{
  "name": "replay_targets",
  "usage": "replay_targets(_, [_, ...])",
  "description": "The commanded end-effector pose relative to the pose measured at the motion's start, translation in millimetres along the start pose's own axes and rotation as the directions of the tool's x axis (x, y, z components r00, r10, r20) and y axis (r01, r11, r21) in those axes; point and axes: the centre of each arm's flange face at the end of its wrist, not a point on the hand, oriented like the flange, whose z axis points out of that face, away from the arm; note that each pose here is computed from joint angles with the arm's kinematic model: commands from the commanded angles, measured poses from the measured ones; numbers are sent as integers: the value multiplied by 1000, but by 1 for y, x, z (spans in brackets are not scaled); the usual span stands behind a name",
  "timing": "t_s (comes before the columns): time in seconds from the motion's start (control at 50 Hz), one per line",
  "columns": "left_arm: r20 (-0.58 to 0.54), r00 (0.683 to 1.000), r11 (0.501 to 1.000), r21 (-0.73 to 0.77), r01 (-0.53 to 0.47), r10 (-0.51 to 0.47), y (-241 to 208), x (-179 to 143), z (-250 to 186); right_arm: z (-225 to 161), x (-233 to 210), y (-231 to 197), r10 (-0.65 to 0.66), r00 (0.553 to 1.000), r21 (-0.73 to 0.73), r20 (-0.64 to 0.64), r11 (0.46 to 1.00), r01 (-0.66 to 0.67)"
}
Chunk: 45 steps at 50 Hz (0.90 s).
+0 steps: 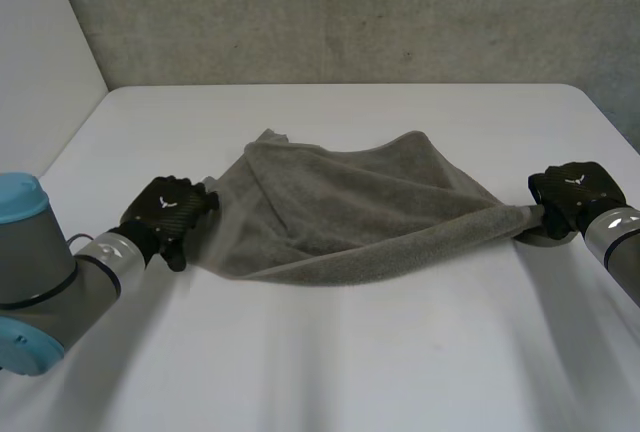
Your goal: Fold the towel.
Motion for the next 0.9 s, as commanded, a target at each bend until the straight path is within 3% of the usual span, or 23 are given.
replay_targets(0.02, [7,1000,1000,-28,12,-12,11,-5,4,1,-1,2,2,1000,-5,4,1000,-2])
replay_targets(0.9, [-38,999,1000,23,7,-6,10,9,48,2,-9,9,1,1000,-24,26,1000,0])
